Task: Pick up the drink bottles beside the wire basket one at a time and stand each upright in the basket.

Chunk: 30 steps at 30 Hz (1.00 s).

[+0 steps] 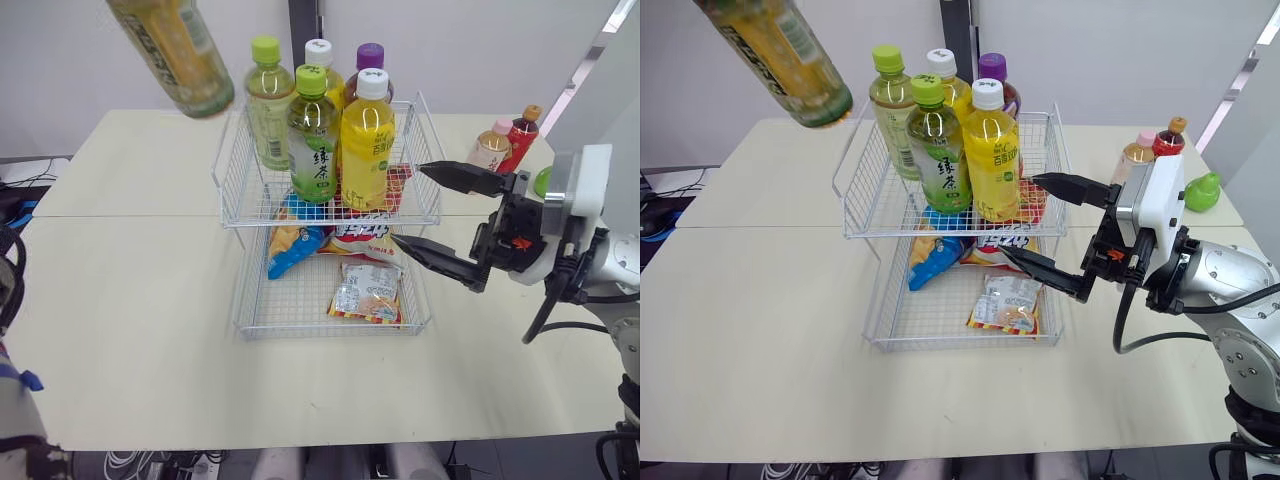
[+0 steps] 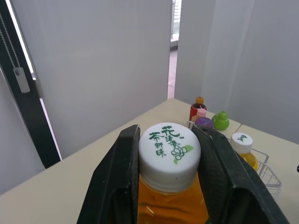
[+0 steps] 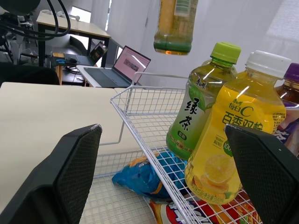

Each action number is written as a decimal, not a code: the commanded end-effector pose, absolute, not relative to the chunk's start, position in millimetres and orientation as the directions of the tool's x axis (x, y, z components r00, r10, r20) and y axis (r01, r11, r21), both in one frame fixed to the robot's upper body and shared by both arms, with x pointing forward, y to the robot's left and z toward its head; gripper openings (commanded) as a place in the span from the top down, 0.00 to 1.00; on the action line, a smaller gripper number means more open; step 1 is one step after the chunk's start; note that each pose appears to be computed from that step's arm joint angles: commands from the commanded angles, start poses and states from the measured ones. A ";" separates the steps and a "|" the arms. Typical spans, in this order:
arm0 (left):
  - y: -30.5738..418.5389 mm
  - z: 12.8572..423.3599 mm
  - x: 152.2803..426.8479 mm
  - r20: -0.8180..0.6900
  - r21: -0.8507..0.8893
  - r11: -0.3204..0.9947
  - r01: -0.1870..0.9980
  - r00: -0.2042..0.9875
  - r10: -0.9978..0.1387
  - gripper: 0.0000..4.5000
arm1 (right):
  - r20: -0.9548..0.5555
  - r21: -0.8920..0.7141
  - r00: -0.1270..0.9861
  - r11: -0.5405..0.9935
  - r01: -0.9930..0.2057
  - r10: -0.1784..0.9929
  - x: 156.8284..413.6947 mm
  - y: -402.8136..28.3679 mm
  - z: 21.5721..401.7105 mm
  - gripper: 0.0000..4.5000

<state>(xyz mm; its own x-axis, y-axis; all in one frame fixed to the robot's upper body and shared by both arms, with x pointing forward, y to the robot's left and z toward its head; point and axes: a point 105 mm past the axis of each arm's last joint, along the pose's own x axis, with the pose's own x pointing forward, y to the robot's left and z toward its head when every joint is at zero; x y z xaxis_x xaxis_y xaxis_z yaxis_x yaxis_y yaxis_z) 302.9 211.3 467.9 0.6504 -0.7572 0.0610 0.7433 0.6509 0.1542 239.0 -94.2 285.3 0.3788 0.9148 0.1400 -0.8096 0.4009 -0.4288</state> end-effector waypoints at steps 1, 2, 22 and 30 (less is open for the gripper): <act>199.6 471.8 298.1 0.069 0.206 0.610 0.765 0.611 -0.789 0.70 | 0.166 -0.469 0.355 0.390 -0.792 0.920 234.8 -92.8 293.9 0.00; 196.6 469.8 300.8 0.068 0.201 0.604 0.771 0.605 -0.794 0.70 | 0.166 -0.468 0.354 0.390 -0.793 0.920 234.8 -92.8 293.9 0.00; 162.4 402.6 340.0 -0.096 0.229 0.522 0.821 0.553 -0.828 0.70 | 0.166 -0.471 0.356 0.392 -0.790 0.919 230.7 -96.1 297.8 0.00; 160.8 389.4 342.2 -0.131 0.248 0.498 0.831 0.538 -0.833 0.70 | 0.161 -0.472 0.357 0.389 -0.791 0.920 229.5 -96.5 298.1 0.00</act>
